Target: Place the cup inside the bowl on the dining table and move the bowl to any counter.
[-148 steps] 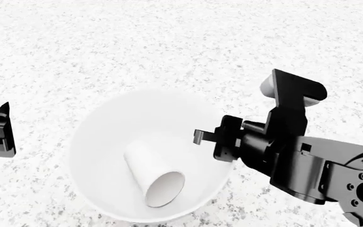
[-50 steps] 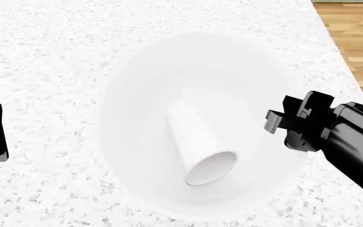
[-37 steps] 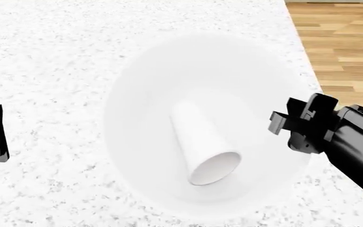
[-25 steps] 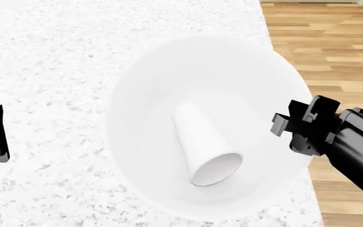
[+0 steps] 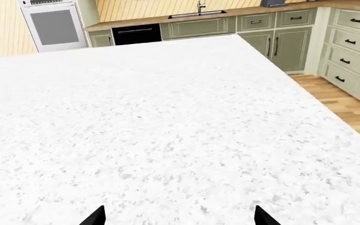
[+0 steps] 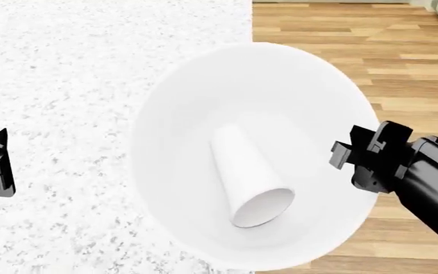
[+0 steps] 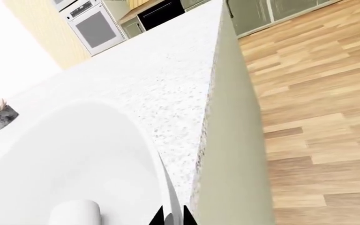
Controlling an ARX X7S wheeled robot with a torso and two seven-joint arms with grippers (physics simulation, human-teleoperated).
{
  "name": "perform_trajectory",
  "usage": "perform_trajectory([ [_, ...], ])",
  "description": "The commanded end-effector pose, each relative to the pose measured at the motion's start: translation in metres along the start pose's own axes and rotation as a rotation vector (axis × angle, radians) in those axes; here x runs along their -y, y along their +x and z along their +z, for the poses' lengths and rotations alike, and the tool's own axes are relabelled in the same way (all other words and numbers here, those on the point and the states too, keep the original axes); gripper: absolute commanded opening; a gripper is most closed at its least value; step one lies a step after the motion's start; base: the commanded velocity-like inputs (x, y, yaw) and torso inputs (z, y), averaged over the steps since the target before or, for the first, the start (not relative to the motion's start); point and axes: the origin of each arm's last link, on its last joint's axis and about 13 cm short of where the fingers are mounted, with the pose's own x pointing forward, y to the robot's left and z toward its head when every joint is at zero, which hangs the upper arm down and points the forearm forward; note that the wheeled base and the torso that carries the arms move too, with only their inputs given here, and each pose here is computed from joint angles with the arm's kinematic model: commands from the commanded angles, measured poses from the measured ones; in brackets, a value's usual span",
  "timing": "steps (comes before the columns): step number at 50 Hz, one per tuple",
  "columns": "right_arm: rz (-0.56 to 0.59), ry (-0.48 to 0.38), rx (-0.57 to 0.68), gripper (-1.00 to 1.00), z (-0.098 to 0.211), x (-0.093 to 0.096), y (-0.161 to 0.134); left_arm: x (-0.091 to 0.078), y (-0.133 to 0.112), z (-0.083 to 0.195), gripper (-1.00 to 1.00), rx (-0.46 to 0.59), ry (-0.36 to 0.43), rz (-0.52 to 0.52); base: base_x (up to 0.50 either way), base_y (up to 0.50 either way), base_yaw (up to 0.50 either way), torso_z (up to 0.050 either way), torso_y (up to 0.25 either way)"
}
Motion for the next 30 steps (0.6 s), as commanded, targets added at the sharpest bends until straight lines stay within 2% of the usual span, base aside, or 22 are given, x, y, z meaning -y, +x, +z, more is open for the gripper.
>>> perform_trajectory([
  [1,0.007,0.01,0.016,-1.0,-0.0007,0.0012,-0.0006,0.0,0.0003,-0.0015,1.0,-0.003,0.0,0.0,0.01,-0.5,0.0,0.0,0.0],
  [30,0.01,0.021,0.064,-1.0,-0.0007,0.0044,0.0,0.0004,0.0015,-0.0021,1.0,-0.006,0.002,0.003,0.02,-0.5,0.0,0.0,0.0],
])
